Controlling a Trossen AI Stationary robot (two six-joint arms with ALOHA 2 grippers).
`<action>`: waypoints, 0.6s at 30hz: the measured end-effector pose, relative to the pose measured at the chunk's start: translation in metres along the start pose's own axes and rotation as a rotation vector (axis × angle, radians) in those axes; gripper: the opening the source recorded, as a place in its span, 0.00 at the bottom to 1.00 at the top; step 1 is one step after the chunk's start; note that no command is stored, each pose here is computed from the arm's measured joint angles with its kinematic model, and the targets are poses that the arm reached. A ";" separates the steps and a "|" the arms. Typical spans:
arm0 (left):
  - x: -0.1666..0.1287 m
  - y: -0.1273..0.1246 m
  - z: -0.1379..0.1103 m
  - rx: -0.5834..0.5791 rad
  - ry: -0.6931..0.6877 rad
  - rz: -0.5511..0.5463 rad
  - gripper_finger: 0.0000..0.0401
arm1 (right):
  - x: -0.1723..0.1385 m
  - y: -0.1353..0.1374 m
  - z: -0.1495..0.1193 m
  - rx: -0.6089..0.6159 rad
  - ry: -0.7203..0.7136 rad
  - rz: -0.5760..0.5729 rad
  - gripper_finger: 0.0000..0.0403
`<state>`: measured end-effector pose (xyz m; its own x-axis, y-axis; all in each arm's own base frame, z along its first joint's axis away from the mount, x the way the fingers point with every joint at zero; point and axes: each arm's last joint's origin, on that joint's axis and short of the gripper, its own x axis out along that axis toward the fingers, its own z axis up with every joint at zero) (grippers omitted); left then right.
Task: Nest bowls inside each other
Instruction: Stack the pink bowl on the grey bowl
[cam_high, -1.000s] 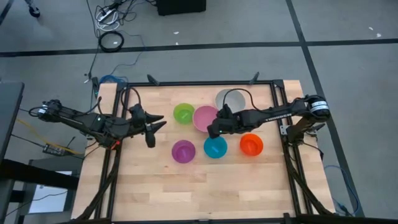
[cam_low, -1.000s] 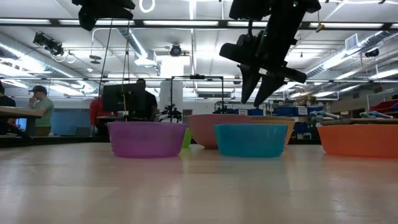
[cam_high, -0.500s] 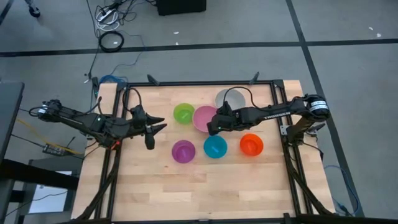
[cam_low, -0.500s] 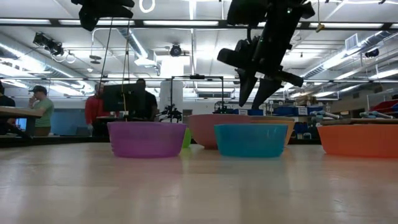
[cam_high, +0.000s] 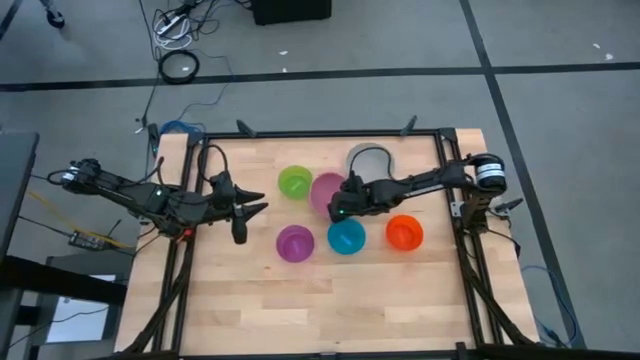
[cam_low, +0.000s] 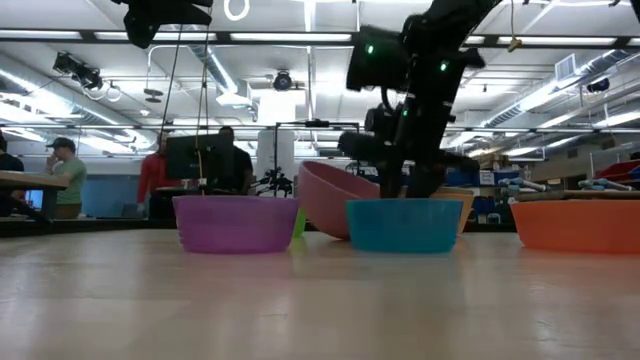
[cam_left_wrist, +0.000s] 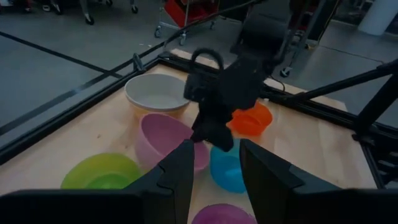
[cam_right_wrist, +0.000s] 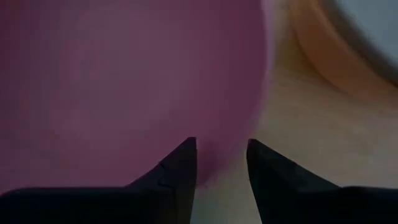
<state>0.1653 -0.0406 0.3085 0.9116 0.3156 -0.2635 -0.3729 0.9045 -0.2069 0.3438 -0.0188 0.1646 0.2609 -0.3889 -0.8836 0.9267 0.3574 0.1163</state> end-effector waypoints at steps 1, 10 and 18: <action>0.000 0.000 0.000 0.001 0.001 0.001 0.34 | 0.005 0.000 -0.001 -0.005 0.009 -0.011 0.31; 0.000 0.000 0.000 0.000 0.001 0.001 0.34 | 0.017 0.005 -0.002 -0.032 -0.019 -0.003 0.18; 0.000 0.000 0.000 -0.001 0.001 0.001 0.34 | 0.016 0.007 0.007 -0.029 -0.042 0.049 0.07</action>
<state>0.1652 -0.0405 0.3084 0.9112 0.3160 -0.2644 -0.3738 0.9039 -0.2078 0.3566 -0.0289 0.1545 0.3170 -0.4054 -0.8574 0.9045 0.4011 0.1447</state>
